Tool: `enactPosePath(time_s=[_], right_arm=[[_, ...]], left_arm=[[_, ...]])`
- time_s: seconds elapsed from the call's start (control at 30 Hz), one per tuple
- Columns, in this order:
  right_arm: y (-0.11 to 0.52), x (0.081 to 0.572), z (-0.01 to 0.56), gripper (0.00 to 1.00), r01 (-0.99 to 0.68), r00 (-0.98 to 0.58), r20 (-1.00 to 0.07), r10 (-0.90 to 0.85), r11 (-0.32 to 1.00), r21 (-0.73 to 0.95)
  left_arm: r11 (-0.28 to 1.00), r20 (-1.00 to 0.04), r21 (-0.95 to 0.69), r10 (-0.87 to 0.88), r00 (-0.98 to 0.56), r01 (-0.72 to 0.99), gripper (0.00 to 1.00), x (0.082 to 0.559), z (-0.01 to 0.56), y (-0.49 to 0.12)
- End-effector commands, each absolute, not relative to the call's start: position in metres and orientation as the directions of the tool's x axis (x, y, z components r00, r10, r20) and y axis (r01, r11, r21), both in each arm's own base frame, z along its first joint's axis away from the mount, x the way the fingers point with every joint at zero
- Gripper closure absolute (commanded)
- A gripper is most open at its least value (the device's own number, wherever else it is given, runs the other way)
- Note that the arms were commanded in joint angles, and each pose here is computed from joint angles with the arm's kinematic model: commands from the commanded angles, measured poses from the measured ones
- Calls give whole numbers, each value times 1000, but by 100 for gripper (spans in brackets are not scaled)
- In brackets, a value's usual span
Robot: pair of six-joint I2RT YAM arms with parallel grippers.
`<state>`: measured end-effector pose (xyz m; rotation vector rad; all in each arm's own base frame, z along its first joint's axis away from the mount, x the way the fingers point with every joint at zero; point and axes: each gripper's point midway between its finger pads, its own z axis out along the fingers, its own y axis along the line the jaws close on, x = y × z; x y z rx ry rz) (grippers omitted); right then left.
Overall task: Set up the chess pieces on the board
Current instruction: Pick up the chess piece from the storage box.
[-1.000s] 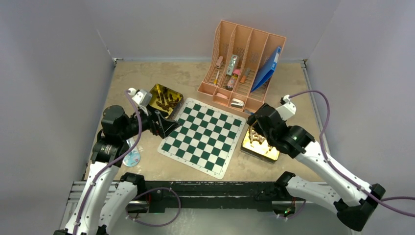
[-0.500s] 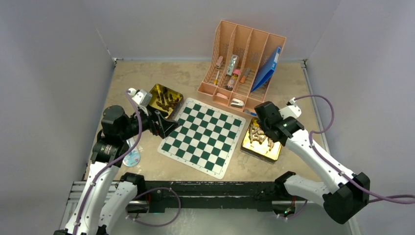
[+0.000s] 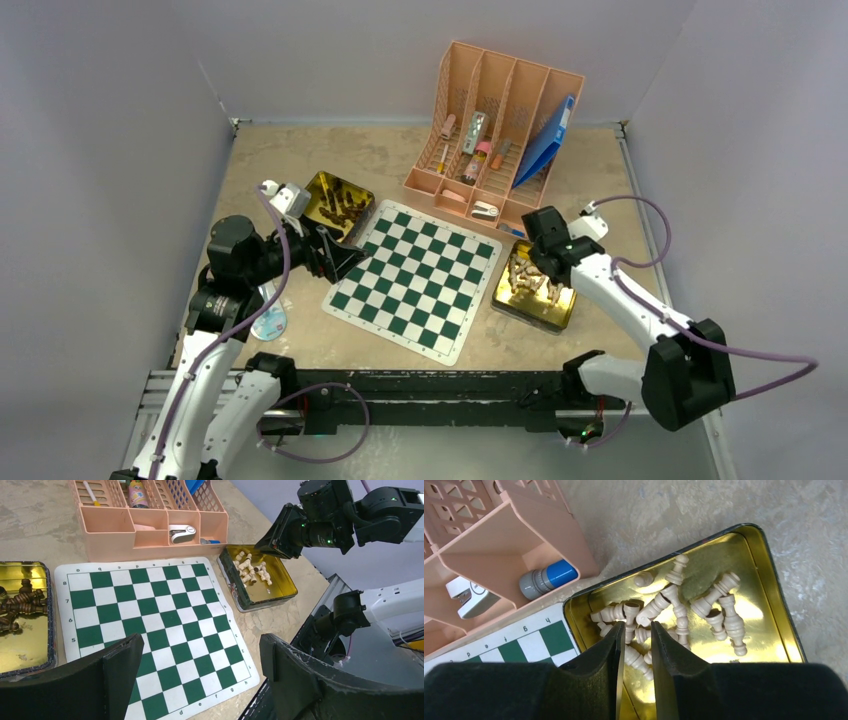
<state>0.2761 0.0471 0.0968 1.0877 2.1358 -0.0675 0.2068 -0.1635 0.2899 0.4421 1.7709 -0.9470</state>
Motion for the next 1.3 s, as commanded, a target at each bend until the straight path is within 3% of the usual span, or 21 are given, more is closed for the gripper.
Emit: enactPosePath(time_s=[0.0,0.67,1.27], right_arm=[[46,292,94,71,707,-363,-663,655,657,262],[56,256,74,63,735,-411,-542,733,618,279],[59,249,45,65,755,-449,-503,738,615,228]], left_arm=[[625,-927,-354,-134,-352,696,14,208,298,-162],[624,-923,-361,-133,-360,693,14,208,296,-163],[630,-923,-360,-135,-360,688,14,209,296,-162]])
